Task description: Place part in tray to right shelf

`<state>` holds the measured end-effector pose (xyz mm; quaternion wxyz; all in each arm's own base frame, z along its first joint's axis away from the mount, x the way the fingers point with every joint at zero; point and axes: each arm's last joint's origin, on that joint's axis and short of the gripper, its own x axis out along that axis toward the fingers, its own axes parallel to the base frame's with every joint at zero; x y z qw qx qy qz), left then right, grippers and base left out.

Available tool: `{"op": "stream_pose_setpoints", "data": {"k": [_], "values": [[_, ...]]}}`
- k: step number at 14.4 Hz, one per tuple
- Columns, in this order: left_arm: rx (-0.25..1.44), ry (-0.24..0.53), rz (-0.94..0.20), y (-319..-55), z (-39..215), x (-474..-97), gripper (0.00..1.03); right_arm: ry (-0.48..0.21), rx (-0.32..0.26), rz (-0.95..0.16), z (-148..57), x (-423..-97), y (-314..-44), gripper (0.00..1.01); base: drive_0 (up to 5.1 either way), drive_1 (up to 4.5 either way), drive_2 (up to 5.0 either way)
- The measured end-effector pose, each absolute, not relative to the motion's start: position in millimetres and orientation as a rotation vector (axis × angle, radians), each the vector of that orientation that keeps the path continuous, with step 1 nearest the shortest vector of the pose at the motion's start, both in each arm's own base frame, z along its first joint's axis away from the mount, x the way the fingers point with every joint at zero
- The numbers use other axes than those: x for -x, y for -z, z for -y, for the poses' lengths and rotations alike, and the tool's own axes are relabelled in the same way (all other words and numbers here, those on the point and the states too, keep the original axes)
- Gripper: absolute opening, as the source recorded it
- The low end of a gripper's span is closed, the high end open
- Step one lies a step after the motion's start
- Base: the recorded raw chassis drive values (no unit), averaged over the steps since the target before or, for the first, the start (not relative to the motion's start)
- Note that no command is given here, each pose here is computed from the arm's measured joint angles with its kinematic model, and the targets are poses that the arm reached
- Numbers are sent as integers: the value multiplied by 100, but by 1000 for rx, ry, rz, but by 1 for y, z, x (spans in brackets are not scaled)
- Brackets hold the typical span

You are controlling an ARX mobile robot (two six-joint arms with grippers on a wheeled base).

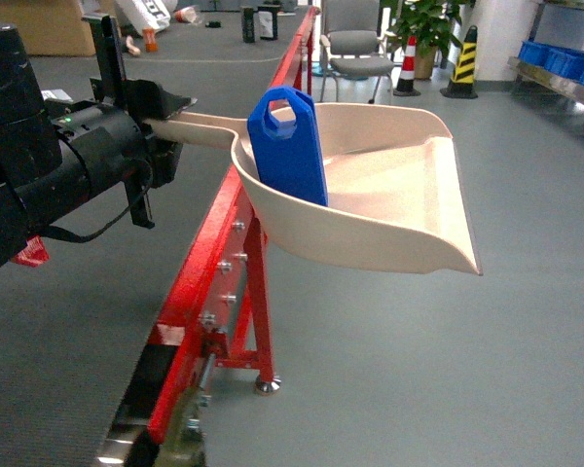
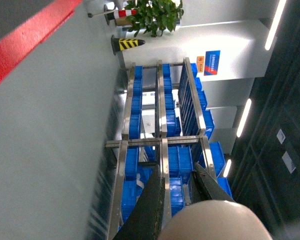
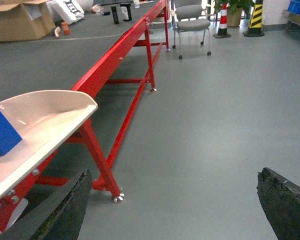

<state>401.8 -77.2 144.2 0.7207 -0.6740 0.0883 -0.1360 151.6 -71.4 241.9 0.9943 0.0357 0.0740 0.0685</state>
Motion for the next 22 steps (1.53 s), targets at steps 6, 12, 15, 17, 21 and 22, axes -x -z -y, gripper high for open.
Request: {"op": "stream_pose_setpoints", "data": {"k": [6, 12, 15, 17, 21, 22], "values": [[1490, 298, -195, -144, 77, -402, 13, -137, -71, -148, 72, -152, -242, 98, 496, -240, -240], [1489, 300, -196, -144, 77, -402, 13, -137, -75, -153, 71, -152, -241, 98, 496, -240, -240], [1490, 304, -194, -145, 77, -402, 13, -136, -72, -149, 72, -151, -242, 98, 496, -240, -240], [1489, 297, -197, -144, 77, -402, 13, -136, -73, -150, 72, -152, -242, 98, 496, -240, -240], [1490, 298, -193, -144, 77, -402, 13, -137, -69, -145, 72, -152, -242, 98, 496, -240, -240], [1489, 299, -192, -144, 77, -402, 13, -137, -71, -148, 71, -152, -242, 98, 496, -240, -240]]}}
